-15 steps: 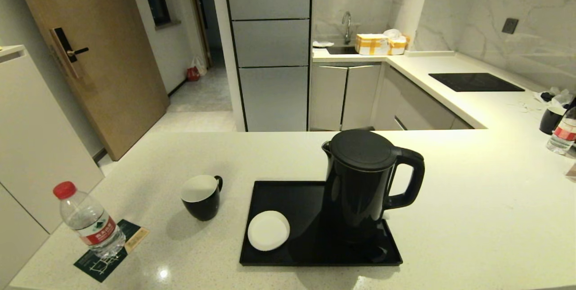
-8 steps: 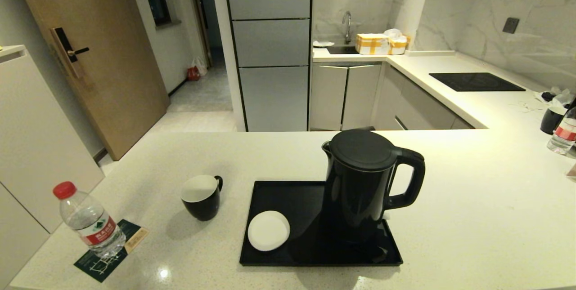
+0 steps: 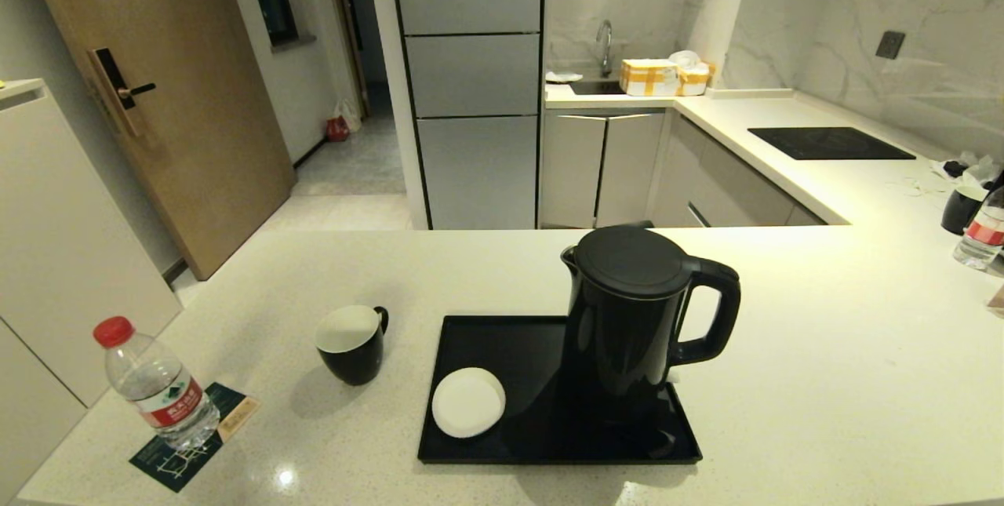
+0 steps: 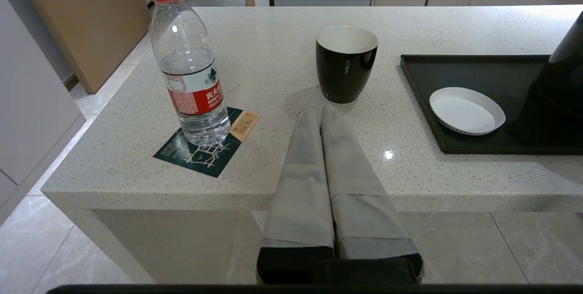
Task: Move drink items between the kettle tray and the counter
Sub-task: Return the bottled water to its original position
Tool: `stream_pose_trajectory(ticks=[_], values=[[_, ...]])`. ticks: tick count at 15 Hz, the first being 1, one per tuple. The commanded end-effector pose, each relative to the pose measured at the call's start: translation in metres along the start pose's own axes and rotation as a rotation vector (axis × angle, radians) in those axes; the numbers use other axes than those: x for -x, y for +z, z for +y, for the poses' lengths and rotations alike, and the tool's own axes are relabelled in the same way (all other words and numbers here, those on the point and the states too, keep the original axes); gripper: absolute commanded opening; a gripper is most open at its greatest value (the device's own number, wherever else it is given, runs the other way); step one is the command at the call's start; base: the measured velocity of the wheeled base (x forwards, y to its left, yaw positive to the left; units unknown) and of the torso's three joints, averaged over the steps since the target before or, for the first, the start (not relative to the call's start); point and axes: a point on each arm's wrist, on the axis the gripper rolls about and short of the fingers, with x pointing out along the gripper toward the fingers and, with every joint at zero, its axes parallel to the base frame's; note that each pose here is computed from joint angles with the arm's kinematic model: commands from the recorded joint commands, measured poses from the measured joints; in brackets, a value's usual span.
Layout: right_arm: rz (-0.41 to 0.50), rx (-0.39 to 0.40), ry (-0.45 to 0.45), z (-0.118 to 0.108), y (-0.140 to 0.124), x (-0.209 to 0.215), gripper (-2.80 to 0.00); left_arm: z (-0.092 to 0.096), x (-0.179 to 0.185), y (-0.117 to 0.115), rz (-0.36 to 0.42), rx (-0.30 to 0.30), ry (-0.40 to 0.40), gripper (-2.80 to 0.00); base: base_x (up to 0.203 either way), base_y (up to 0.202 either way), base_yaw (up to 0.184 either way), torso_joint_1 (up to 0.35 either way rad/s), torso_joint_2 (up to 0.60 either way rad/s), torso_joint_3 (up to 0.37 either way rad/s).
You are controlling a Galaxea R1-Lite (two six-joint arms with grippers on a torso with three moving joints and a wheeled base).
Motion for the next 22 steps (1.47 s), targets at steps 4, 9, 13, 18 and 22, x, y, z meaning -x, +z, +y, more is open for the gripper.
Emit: stream_pose_trajectory(ticks=[4, 9, 13, 18, 22], values=[[0.003, -0.003, 0.0, 0.0, 0.0, 0.0, -2.8, 0.0, 0.0, 0.0, -0.002, 0.0, 0.0, -2.8, 0.0, 0.0, 0.0, 0.0, 0.0, 0.0], [0.003, -0.004, 0.0, 0.0, 0.0, 0.0, -2.8, 0.0, 0.001, 0.003, 0.015, -0.056, -0.005, -2.8, 0.0, 0.0, 0.0, 0.0, 0.0, 0.0], [0.002, -0.003, 0.0, 0.0, 0.0, 0.0, -2.8, 0.0, 0.003, 0.046, 0.073, -0.042, -0.026, -2.8, 0.0, 0.0, 0.0, 0.0, 0.0, 0.0], [0.003, -0.004, 0.0, 0.0, 0.0, 0.0, -2.8, 0.0, -0.065, 0.097, 0.423, 0.03, 0.011, -2.8, 0.0, 0.0, 0.0, 0.0, 0.0, 0.0], [0.003, -0.004, 0.0, 0.0, 0.0, 0.0, -2.8, -0.005, -0.085, 0.049, 0.526, -0.016, -0.17, -2.8, 0.0, 0.0, 0.0, 0.0, 0.0, 0.0]])
